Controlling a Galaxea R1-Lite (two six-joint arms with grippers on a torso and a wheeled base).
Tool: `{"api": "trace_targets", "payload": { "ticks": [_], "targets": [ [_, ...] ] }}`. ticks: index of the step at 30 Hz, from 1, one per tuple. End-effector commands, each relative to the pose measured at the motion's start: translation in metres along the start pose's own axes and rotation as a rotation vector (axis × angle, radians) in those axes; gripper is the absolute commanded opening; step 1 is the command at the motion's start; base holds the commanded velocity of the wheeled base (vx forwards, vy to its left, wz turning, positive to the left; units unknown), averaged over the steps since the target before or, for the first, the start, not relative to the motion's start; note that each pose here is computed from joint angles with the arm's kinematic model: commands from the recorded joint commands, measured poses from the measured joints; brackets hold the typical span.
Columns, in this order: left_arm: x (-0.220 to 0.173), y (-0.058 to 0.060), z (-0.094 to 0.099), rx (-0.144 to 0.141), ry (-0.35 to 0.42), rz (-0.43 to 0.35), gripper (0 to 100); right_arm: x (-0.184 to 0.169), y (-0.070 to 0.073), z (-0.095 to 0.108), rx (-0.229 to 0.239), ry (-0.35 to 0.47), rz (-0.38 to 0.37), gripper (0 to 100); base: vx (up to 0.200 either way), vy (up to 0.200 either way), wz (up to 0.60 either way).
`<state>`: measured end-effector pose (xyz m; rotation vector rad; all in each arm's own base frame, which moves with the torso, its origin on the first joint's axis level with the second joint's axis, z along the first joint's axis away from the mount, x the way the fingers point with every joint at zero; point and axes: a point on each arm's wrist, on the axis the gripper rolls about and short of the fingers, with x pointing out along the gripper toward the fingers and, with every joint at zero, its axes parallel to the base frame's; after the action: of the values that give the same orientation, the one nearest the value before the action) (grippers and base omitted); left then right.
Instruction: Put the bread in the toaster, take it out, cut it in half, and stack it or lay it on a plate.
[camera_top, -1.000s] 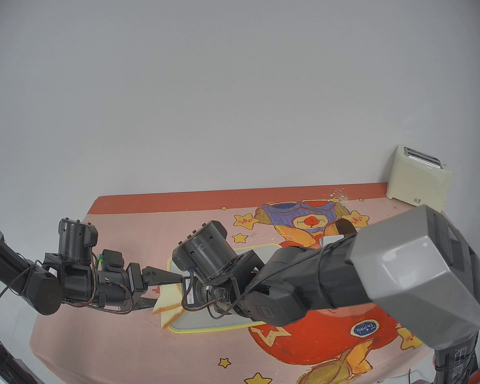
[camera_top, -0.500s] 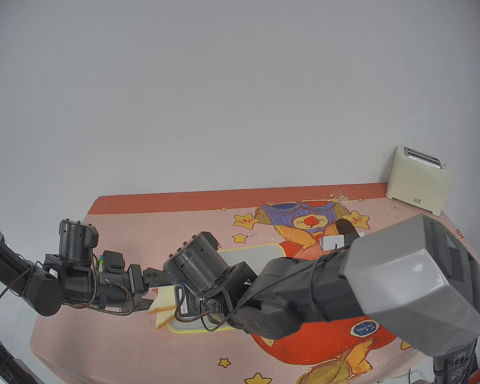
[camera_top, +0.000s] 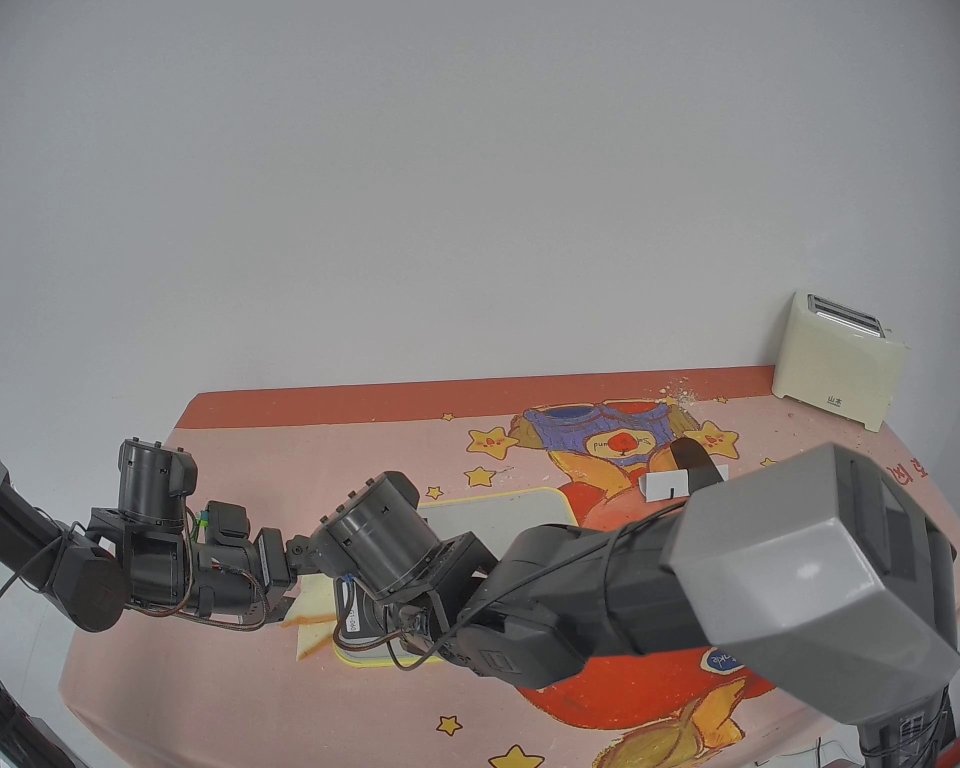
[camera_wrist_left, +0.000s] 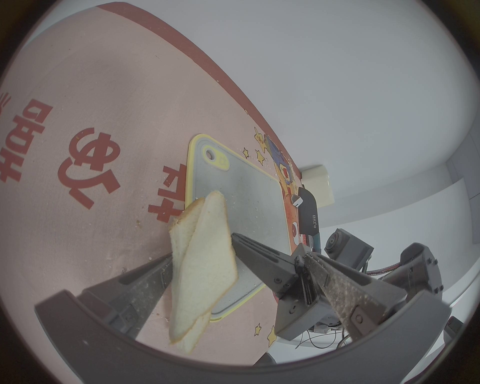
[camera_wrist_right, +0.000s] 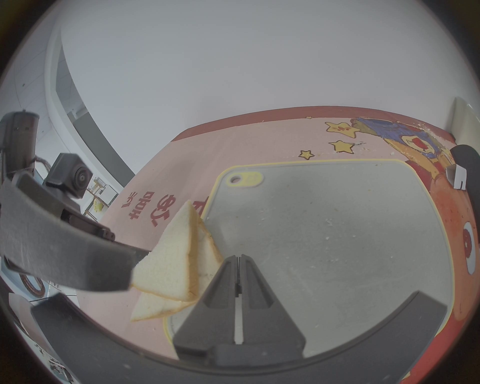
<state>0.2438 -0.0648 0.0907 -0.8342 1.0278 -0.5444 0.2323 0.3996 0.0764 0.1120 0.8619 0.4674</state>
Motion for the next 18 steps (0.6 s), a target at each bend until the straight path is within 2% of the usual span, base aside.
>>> {"api": "trace_targets", "payload": {
  "ticks": [1, 4, 10, 15, 18],
  "targets": [
    [0.001, 0.001, 0.0, -0.005, 0.003, 0.004, 100, -0.002, -0.005, -0.001, 0.001, 0.015, -0.019, 0, 0.0, 0.0, 0.0],
    [0.001, 0.001, 0.0, -0.005, 0.003, 0.004, 100, -0.01, -0.01, 0.0, 0.0, 0.025, -0.029, 0, 0.0, 0.0, 0.0],
    [0.001, 0.001, 0.0, -0.005, 0.003, 0.004, 100, -0.026, -0.028, 0.005, 0.016, 0.029, -0.059, 0, 0.0, 0.0, 0.0],
    [0.0, 0.001, 0.0, -0.004, 0.002, 0.003, 100, -0.055, -0.059, 0.013, 0.048, 0.028, -0.102, 0, 0.0, 0.0, 0.0],
    [0.0, 0.001, 0.0, -0.003, 0.002, 0.003, 100, -0.078, -0.077, 0.022, 0.08, 0.0, -0.111, 0, 0.0, 0.0, 0.0]
  ]
}}
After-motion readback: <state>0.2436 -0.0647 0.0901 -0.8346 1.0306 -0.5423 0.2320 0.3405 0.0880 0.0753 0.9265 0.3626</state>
